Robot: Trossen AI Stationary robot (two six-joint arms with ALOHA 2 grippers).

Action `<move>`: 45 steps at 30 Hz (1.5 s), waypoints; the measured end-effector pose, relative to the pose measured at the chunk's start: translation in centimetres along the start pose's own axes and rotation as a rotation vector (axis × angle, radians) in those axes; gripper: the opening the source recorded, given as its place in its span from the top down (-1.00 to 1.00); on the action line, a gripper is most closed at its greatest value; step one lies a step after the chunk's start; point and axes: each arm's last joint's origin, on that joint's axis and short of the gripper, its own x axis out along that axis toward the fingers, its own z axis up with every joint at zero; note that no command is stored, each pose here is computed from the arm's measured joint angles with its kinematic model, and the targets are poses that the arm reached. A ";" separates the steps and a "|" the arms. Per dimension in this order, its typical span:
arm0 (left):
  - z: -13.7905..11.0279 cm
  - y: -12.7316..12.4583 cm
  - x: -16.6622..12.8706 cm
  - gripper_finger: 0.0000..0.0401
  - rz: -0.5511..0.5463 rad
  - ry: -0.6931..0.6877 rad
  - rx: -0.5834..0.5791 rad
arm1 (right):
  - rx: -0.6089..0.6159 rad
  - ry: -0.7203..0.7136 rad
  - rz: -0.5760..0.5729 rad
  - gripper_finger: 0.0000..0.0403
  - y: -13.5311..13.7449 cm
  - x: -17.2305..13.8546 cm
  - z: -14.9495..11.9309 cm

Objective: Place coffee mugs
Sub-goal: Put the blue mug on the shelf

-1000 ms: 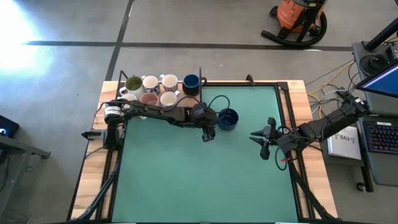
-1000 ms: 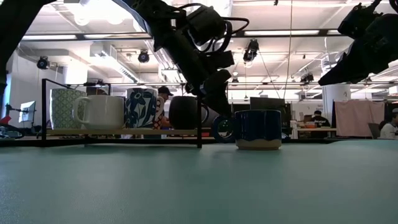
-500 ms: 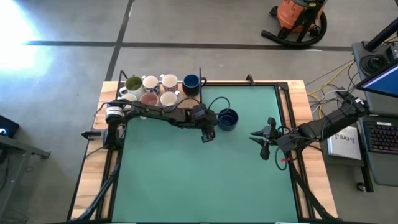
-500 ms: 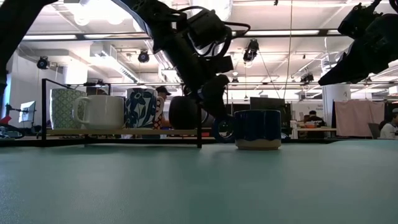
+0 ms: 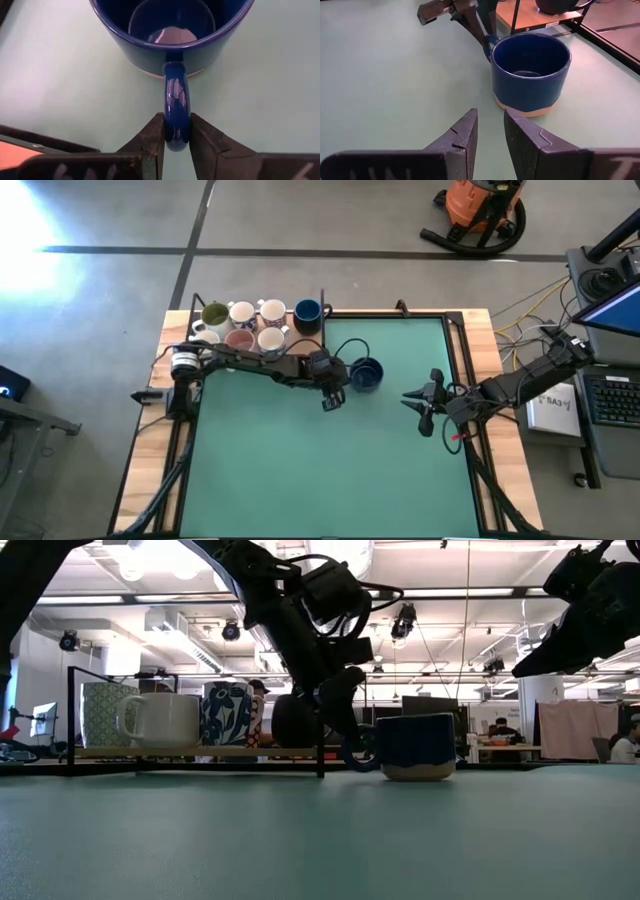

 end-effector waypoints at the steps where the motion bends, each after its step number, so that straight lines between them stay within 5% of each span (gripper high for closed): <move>1: 0.0 -0.1 -0.1 0.76 -0.008 0.003 -0.007 | 0.000 0.000 0.000 0.57 0.0 0.0 0.0; 22: -2.0 -2.5 -7.1 0.74 -0.020 0.234 -0.182 | 0.000 0.000 0.000 0.57 0.0 0.0 0.0; 35: -7.7 -2.8 -9.7 0.74 -0.005 0.127 -0.408 | 0.000 0.000 0.000 0.57 0.0 0.0 0.0; 45: -9.0 -2.9 -11.6 0.74 0.104 0.055 -0.473 | 0.000 0.000 0.000 0.57 0.0 0.0 0.0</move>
